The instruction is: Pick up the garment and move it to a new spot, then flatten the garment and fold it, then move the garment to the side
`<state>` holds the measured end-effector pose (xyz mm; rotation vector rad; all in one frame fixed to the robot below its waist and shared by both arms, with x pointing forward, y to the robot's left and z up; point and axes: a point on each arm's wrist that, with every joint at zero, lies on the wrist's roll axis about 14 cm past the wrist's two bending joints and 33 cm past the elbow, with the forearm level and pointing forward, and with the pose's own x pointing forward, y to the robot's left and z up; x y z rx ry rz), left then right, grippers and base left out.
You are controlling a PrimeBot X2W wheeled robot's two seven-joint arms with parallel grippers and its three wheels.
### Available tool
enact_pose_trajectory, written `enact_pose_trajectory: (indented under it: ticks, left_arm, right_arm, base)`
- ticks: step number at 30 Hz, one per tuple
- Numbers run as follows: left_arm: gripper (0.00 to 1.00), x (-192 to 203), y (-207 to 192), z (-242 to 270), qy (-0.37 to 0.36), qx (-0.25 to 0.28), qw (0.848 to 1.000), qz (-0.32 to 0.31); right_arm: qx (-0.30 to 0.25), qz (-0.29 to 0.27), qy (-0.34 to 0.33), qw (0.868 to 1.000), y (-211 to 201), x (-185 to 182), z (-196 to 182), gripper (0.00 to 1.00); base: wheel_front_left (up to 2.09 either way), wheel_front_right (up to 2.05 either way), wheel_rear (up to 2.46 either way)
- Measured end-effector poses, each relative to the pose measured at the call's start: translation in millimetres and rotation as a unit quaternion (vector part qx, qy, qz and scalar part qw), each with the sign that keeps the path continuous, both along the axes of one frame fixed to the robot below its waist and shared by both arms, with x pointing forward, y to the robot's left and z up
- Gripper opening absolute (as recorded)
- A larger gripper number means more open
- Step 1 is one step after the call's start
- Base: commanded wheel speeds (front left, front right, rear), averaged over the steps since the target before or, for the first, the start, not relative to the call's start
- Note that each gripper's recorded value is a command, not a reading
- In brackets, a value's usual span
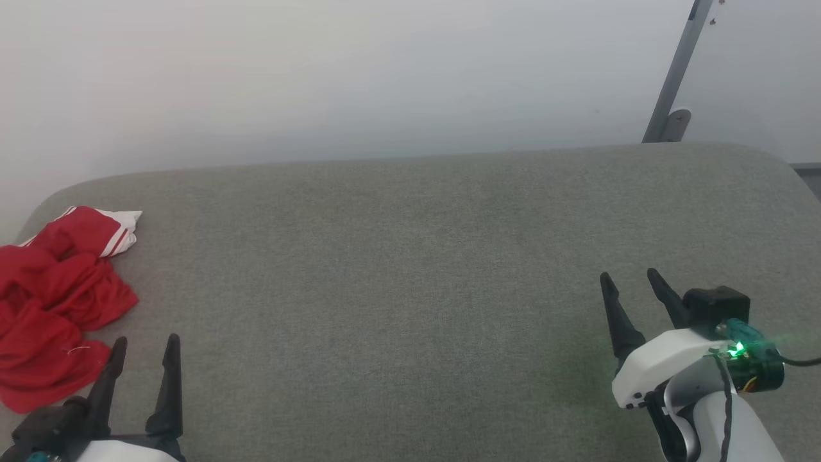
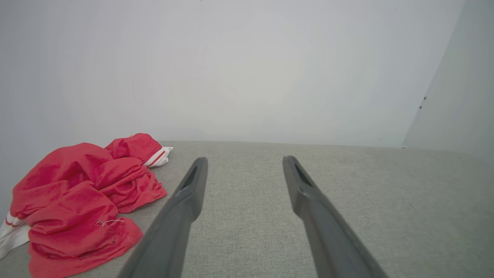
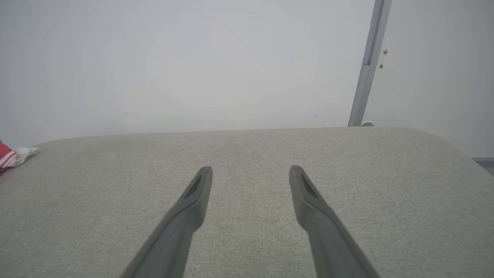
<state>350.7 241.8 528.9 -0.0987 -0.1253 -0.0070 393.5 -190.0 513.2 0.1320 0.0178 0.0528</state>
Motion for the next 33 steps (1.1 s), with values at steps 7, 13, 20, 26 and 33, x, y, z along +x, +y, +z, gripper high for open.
enact_pose_trajectory:
  ticks: [7, 13, 20, 26, 33]
  left_arm:
    - [1.0, -0.8, -1.2, -0.5, -0.001, 0.027, 1.0, -0.007]
    - [1.0, -0.7, -1.7, -1.1, -0.001, 0.035, 0.999, -0.01]
    - [1.0, -1.3, -1.2, -3.3, 0.003, 0.032, 0.999, -0.01]
    - [1.0, -2.6, 0.5, -4.7, 0.005, 0.026, 1.0, -0.008]
    - [1.0, -13.6, 24.6, -7.2, 0.008, 0.018, 0.999, 0.033]
  right_arm:
    - [-0.026, 0.003, -0.005, 1.0, 0.8, -1.5, 0.7, 1.0]
    - [-0.036, 0.006, -0.009, 0.999, 1.8, -1.5, 2.2, 1.0]
    - [-0.037, 0.008, -0.012, 0.999, 2.7, -1.9, 3.0, 1.0]
    - [-0.039, 0.01, -0.015, 0.999, 3.5, -1.8, 4.3, 1.0]
    - [-0.041, 0.044, -0.017, 0.998, 26.3, 3.7, 5.9, 1.0]
  base:
    - [0.0, 0.0, 0.0]
    - [0.0, 0.0, 0.0]
    - [0.0, 0.0, 0.0]
    - [0.0, 0.0, 0.0]
    - [0.0, 0.0, 0.0]
